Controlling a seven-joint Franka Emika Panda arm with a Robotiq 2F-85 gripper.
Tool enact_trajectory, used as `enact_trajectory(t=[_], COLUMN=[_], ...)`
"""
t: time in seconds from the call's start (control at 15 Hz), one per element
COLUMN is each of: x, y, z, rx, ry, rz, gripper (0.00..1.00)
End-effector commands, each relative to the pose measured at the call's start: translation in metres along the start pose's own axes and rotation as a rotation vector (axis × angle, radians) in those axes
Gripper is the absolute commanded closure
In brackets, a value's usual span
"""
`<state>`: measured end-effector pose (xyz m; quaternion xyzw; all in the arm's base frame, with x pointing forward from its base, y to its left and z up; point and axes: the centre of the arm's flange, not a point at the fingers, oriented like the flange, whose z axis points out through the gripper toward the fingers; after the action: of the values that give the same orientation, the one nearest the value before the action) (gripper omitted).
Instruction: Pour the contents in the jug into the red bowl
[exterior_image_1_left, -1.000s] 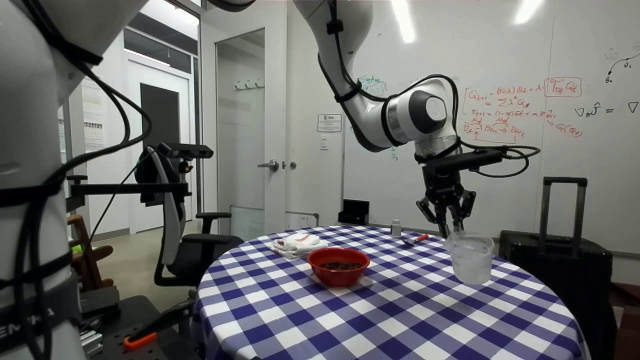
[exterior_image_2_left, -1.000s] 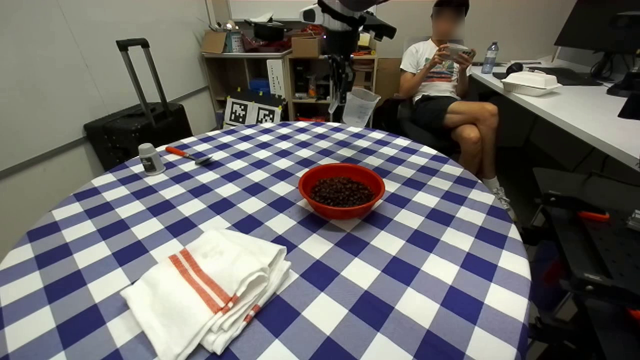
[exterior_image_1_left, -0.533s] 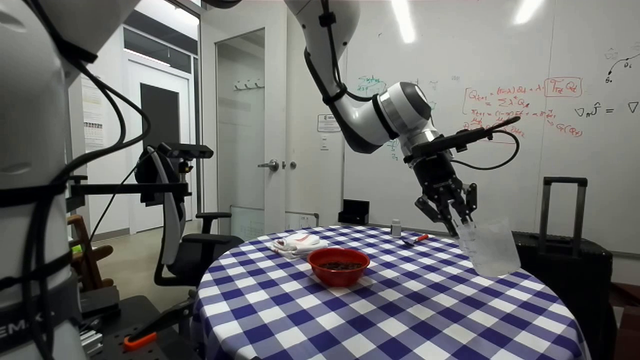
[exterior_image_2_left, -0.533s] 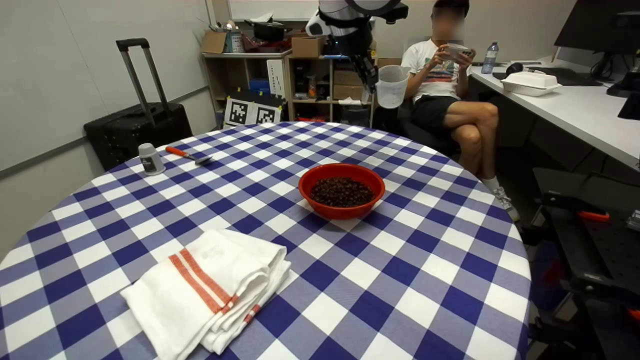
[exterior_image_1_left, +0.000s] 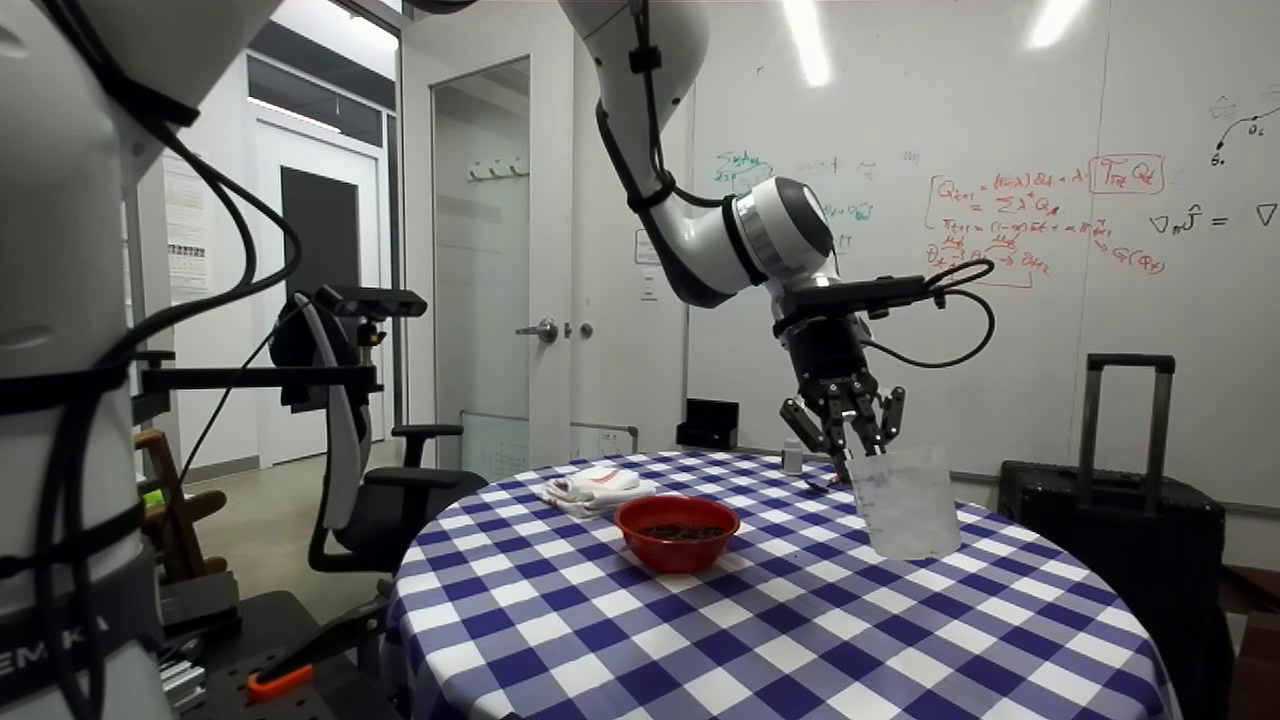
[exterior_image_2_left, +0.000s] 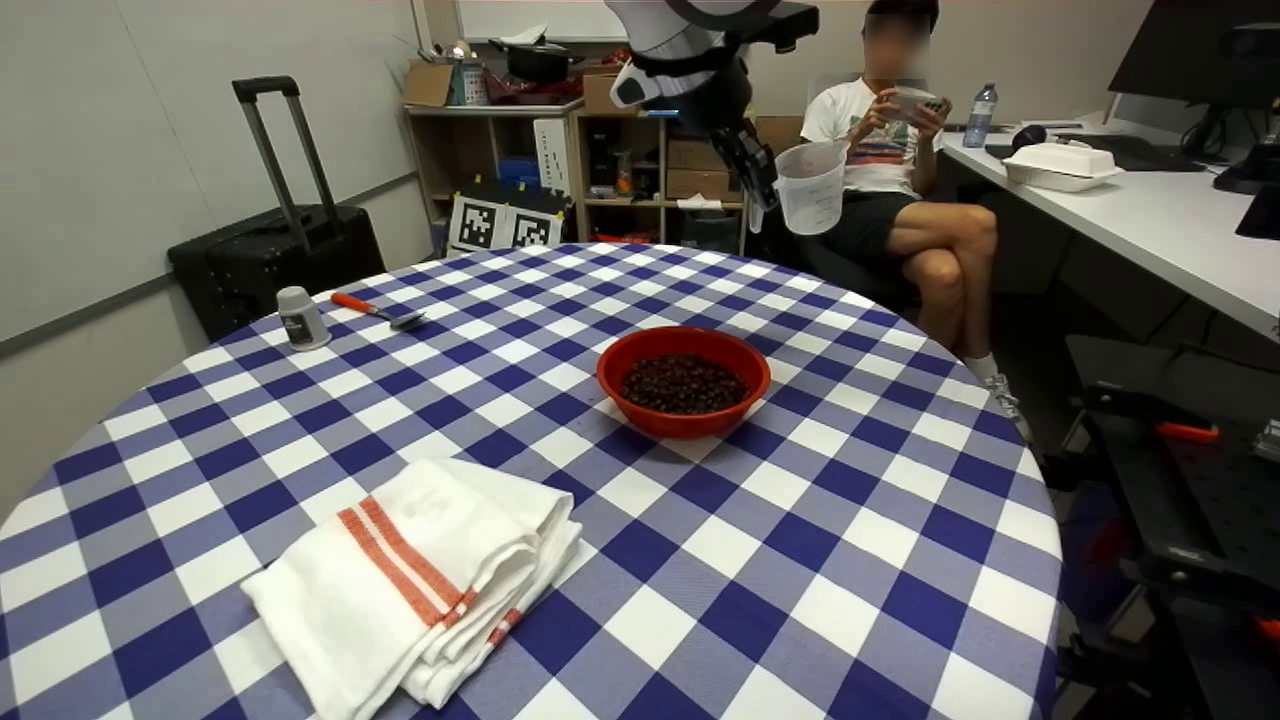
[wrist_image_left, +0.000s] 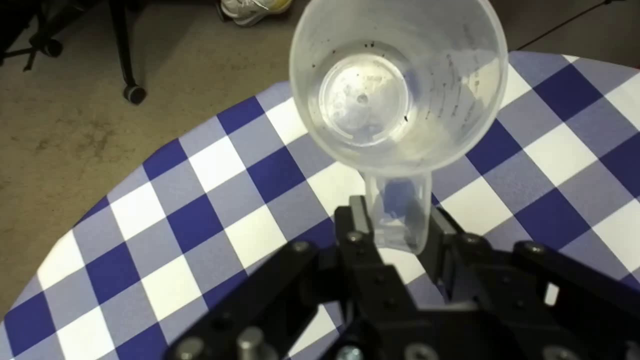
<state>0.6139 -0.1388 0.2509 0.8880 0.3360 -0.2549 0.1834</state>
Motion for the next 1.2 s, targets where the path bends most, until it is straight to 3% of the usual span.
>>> enact_trajectory(t=[0.0, 0.2, 0.6, 1.13], x=[0.009, 0.012, 0.028, 0.049], y=[0.007, 0.006, 0.005, 0.004], z=[0.004, 0.014, 0.032, 0.052], rx=[0.091, 0.192, 0.319, 0.332], ry=[0.082, 0.143, 0.273, 0.325], rz=[0.082, 0.143, 0.313, 0.458], gripper=[0.93, 0.93, 0.93, 0.93])
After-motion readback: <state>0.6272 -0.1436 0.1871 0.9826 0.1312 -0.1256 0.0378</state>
